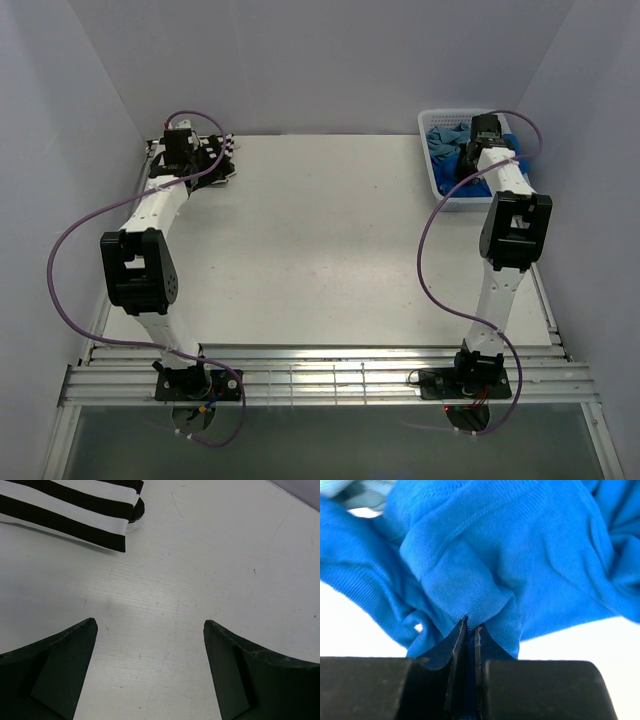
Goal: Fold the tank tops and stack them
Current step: Grab the tank top from the pile, then move the tank top to the center of the board
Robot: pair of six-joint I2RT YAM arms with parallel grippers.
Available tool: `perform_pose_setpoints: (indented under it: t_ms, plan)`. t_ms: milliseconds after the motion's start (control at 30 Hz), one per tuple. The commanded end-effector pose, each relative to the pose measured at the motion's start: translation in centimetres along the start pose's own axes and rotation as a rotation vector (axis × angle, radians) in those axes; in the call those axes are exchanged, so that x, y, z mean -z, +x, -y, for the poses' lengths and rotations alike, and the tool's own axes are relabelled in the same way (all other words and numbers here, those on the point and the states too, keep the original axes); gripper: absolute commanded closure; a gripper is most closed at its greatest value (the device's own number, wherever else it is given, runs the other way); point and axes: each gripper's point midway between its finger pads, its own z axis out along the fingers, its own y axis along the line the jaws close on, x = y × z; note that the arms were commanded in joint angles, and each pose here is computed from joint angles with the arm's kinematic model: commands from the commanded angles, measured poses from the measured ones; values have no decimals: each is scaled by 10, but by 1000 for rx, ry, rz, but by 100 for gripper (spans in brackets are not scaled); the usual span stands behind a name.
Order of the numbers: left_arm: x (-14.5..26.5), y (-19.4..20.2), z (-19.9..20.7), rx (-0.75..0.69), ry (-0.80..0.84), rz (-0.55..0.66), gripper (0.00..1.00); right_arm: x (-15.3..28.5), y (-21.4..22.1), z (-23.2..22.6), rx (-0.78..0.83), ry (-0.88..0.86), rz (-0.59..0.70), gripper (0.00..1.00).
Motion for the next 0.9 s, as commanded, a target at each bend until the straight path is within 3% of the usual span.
perform_pose_setpoints:
  t_ms: [0,167,200,400,500,600,733,867]
  plan:
    - [37,-37,27,0,80,96,2,90,-78,-7,-50,-59,312,92]
    - [52,-37,41,-6,142,99,2,159,-92,-24,-63,-179,515,92]
    - [53,-33,41,-5,150,90,2,195,-107,-26,-60,-205,613,92]
    - [75,-26,63,25,273,76,2,318,-130,-68,67,-433,815,92]
    - [85,-20,69,49,317,73,2,379,-129,-104,185,-563,862,92]
    - [97,-13,67,91,311,72,2,438,-107,-153,312,-800,861,92]
    - [110,6,59,153,278,49,2,494,-69,-211,474,-1034,847,92]
    - [125,20,41,260,186,59,2,531,-7,-262,643,-1356,738,92]
